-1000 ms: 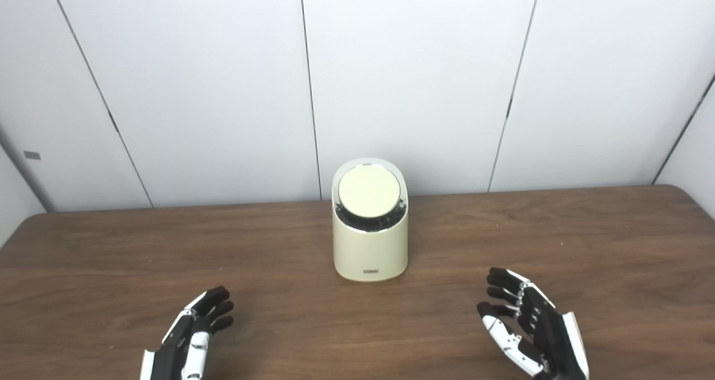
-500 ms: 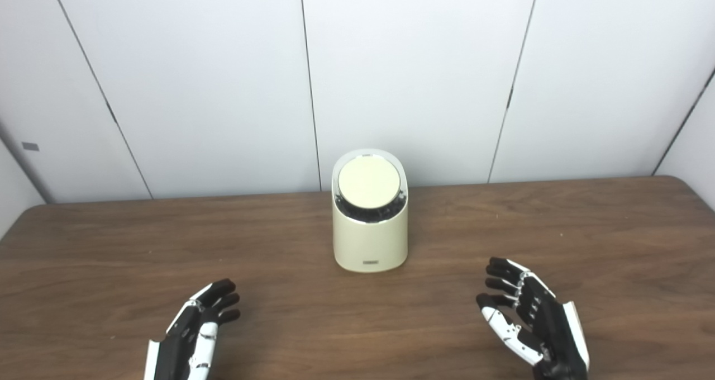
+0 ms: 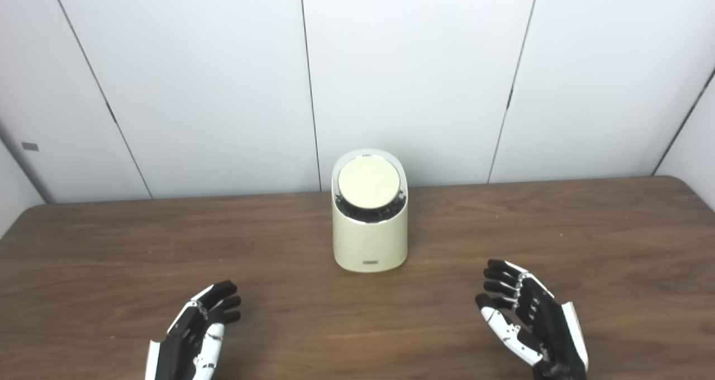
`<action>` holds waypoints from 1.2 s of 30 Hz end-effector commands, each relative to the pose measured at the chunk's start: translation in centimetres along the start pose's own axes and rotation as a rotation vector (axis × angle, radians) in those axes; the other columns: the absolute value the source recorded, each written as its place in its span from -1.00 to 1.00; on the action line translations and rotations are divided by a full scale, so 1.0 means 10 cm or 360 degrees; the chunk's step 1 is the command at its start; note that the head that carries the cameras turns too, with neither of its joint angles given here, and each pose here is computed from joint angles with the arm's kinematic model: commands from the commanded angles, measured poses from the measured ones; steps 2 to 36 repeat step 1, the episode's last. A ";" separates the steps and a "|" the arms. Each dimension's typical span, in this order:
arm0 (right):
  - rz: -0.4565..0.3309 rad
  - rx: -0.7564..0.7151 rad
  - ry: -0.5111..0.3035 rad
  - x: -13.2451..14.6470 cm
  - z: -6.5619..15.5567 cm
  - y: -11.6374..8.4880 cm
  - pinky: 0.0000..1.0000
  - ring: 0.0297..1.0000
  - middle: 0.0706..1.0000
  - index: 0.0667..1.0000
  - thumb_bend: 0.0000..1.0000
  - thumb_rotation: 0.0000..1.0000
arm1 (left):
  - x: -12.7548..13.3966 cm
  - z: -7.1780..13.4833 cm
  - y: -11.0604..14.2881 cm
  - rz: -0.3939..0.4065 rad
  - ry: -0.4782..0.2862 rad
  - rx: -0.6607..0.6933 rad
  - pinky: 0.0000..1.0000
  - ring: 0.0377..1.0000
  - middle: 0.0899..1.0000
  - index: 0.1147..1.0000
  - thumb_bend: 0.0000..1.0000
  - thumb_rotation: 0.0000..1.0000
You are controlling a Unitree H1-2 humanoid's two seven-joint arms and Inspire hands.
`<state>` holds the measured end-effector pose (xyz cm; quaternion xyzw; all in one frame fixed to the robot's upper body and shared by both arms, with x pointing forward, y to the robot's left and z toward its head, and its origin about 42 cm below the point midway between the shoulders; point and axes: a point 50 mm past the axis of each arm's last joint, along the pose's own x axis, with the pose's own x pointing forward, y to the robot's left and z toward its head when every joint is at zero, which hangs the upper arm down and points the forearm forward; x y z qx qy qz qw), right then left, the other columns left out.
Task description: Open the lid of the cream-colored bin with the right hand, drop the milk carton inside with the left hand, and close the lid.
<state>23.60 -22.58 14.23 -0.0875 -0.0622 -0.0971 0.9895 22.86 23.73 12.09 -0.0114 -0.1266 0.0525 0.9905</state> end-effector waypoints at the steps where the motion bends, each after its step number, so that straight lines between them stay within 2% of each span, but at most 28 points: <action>1: -0.0002 0.0012 -0.0100 0.04 0.14 -0.01 0.22 0.40 0.42 0.40 -0.50 -0.52 | -0.05 0.07 0.00 0.0027 -0.0053 0.0008 0.40 0.47 0.49 0.49 -0.50 -0.03; 36: -0.0002 0.0012 -0.0100 0.04 0.14 -0.01 0.22 0.40 0.42 0.40 -0.50 -0.52 | -0.05 0.07 0.00 0.0027 -0.0053 0.0008 0.40 0.47 0.49 0.49 -0.50 -0.03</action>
